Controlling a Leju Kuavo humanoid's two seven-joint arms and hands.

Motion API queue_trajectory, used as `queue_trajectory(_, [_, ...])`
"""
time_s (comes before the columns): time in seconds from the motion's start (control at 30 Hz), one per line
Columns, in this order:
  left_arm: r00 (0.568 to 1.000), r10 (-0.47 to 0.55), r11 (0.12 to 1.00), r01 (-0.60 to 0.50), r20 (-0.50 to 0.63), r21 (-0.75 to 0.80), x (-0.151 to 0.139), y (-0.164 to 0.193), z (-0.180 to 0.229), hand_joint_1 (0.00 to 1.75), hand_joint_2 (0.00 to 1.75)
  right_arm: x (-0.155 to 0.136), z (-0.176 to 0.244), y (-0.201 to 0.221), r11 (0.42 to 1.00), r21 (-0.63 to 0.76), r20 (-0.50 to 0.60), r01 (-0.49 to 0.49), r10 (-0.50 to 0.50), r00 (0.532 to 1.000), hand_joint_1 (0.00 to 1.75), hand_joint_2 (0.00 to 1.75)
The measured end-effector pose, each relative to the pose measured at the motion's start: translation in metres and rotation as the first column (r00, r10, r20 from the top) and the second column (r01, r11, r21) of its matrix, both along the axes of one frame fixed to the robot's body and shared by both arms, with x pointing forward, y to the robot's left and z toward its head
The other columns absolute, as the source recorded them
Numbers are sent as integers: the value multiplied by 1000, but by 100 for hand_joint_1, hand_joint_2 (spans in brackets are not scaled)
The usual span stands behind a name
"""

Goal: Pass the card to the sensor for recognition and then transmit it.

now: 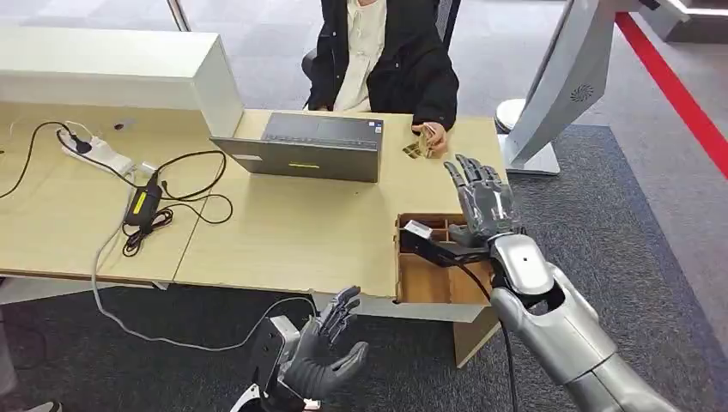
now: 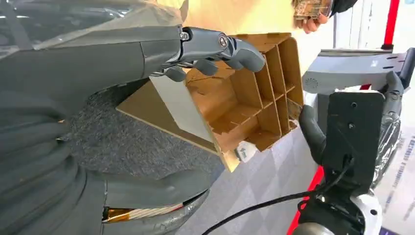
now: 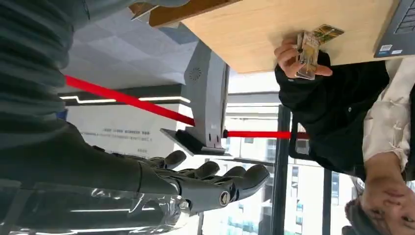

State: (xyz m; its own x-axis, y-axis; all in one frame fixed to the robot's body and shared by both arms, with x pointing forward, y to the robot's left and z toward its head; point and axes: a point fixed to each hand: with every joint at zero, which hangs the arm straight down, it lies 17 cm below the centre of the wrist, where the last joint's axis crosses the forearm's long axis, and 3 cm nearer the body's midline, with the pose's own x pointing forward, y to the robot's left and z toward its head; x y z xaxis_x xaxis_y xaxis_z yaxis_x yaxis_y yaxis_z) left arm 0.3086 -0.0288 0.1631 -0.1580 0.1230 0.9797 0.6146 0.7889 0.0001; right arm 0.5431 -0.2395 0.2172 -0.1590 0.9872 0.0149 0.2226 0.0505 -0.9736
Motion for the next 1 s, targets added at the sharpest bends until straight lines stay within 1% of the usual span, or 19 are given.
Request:
queue_trajectory(0.2, [1000,-12,1000,12,0,0,-2,-2,0,0,175,2,-19,-13,998,-55,-46,38,-41,998,0,175])
queue_trajectory(0.5, [1000,-18,1000,18,-2,4,-2,-3,-1,0,175,3,-50,-29,994,-82,-109,71,-80,991,0,175])
queue_trajectory(1.0, [1000,-14,1000,14,-4,11,0,-2,-1,0,175,6,-67,-42,993,-84,-113,87,-96,989,0,175])
